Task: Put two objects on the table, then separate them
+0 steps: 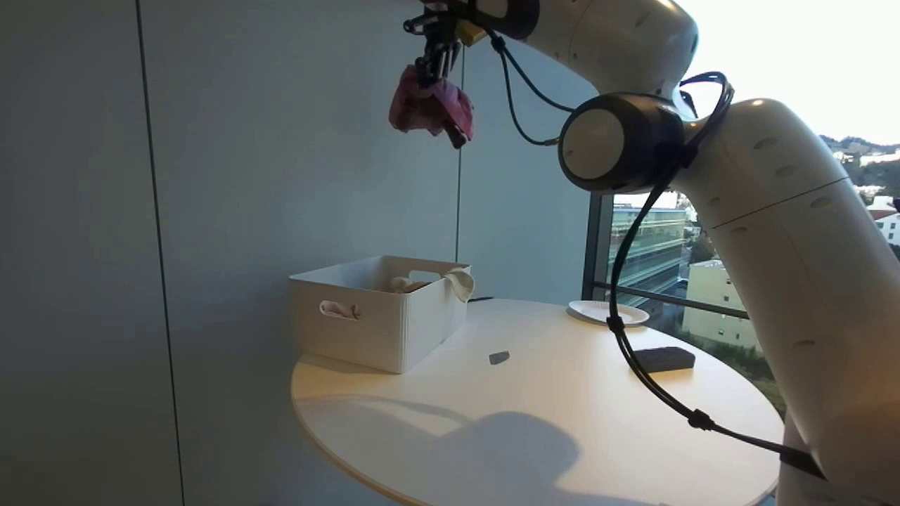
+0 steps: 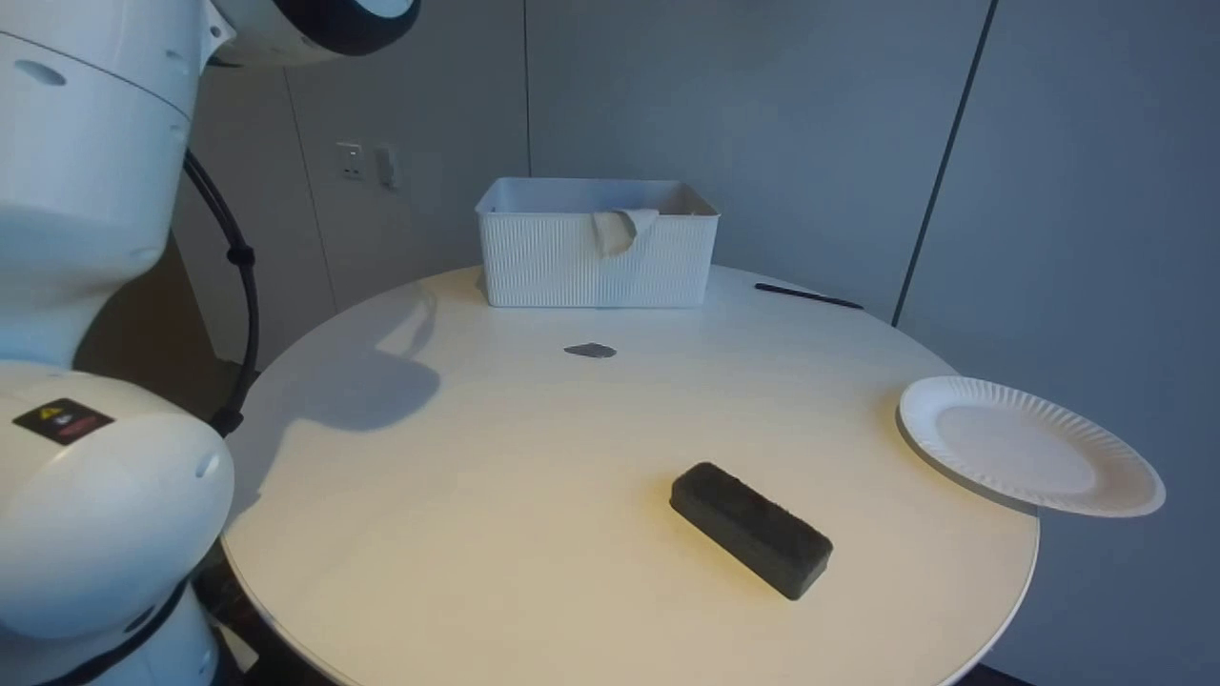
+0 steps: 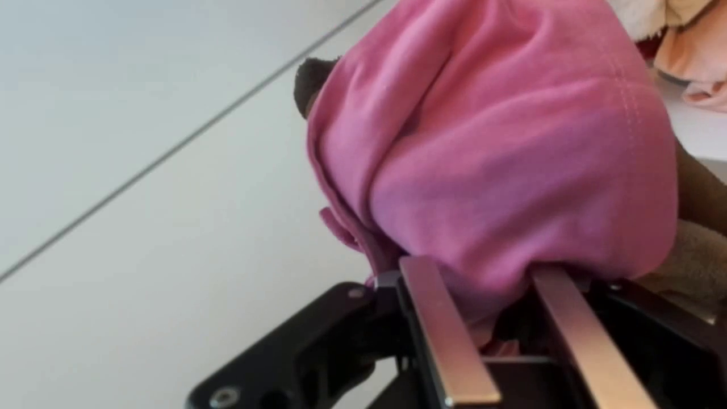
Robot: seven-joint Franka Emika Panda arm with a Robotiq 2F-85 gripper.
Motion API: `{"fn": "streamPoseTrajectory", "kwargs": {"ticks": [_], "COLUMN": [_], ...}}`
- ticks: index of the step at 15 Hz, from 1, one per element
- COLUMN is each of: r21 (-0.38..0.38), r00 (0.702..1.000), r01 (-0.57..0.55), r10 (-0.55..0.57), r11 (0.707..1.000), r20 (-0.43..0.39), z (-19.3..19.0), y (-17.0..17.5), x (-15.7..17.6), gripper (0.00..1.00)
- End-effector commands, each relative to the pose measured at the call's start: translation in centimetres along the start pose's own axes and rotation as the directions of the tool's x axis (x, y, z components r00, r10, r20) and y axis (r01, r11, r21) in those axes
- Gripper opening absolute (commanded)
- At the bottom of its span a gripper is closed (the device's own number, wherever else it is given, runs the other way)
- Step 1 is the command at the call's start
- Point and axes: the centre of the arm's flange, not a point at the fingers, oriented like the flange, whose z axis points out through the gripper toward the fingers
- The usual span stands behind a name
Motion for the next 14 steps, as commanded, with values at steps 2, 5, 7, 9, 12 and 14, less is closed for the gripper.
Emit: {"fn": "streamPoseTrajectory", "kwargs": {"ticks": [2,5,7,9,12,14], "r21": [-0.027,-0.022,-0.039,-0.064,-0.128,-0.185], "r00": [0.962,0.886,0.812,0.718,0.552,0.436], "r01": [-0.137,-0.224,-0.276,-0.328,-0.4,-0.445], "r10": [0.139,0.213,0.255,0.293,0.35,0.392], "r11": [0.99,0.974,0.96,0.943,0.908,0.876], "r20": [0.236,0.413,0.525,0.632,0.757,0.81], "z": [4.4,8.8,11.3,13.5,16.7,18.4], "y": [-0.6,-0.8,-1.4,-2.1,-3.3,-4.2], "x": [-8.5,-10.7,-12.5,-14.4,-17.2,-18.8], "gripper": [0.09,0.07,0.07,0.07,0.07,0.44]}}
